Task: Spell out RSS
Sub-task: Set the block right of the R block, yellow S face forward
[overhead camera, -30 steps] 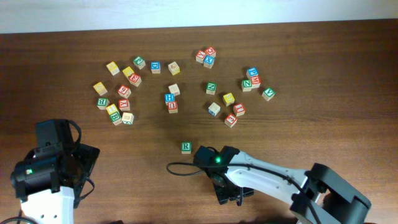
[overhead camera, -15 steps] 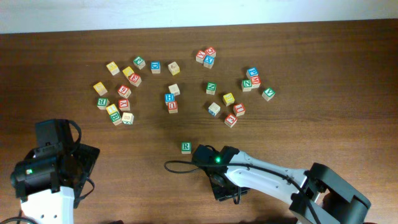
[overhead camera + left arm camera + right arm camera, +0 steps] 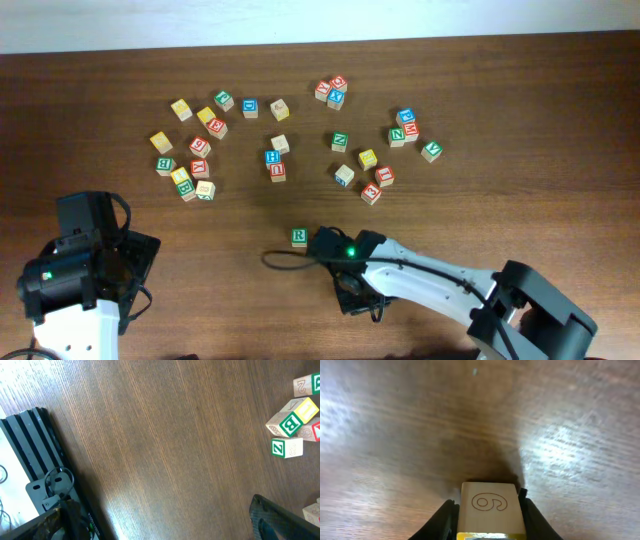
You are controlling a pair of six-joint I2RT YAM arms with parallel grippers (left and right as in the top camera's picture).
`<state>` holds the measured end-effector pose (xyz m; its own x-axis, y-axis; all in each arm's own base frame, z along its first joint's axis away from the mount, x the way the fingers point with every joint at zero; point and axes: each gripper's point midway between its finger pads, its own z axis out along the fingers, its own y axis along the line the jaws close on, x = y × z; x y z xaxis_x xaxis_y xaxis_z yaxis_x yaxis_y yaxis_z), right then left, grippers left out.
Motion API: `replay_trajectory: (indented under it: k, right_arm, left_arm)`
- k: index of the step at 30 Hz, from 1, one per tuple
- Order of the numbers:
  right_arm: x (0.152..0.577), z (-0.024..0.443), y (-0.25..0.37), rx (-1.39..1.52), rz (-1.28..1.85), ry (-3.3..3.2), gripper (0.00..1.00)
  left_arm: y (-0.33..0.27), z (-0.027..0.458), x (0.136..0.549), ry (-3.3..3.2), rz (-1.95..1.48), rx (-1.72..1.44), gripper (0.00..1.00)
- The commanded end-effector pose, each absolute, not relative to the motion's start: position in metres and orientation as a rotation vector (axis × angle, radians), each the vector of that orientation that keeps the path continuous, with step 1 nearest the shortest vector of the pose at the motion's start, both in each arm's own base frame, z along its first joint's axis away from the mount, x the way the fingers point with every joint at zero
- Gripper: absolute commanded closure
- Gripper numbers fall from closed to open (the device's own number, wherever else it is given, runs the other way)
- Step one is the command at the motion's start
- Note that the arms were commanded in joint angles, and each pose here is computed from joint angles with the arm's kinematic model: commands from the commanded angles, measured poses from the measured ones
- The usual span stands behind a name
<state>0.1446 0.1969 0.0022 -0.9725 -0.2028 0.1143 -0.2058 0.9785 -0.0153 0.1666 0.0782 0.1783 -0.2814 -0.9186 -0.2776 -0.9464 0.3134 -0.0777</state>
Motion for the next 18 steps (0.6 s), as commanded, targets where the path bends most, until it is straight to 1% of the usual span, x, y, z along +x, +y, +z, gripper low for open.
replay_trajectory:
  k: [1, 8, 18]
  right_arm:
    - [0.157, 0.005, 0.196, 0.239, 0.031, -3.032, 0.74]
    - [0.178, 0.011, 0.194, 0.179, -0.024, -3.053, 0.75]
    - [0.279, 0.072, 0.255, 0.233, -0.452, -3.331, 0.77]
  left_arm:
    - [0.080, 0.182, 0.168, 2.309, 0.152, -1.675, 0.01]
    - [0.080, 0.182, 0.168, 2.309, 0.151, -1.675, 0.01]
    - [0.080, 0.182, 0.168, 2.309, 0.151, -1.675, 0.01]
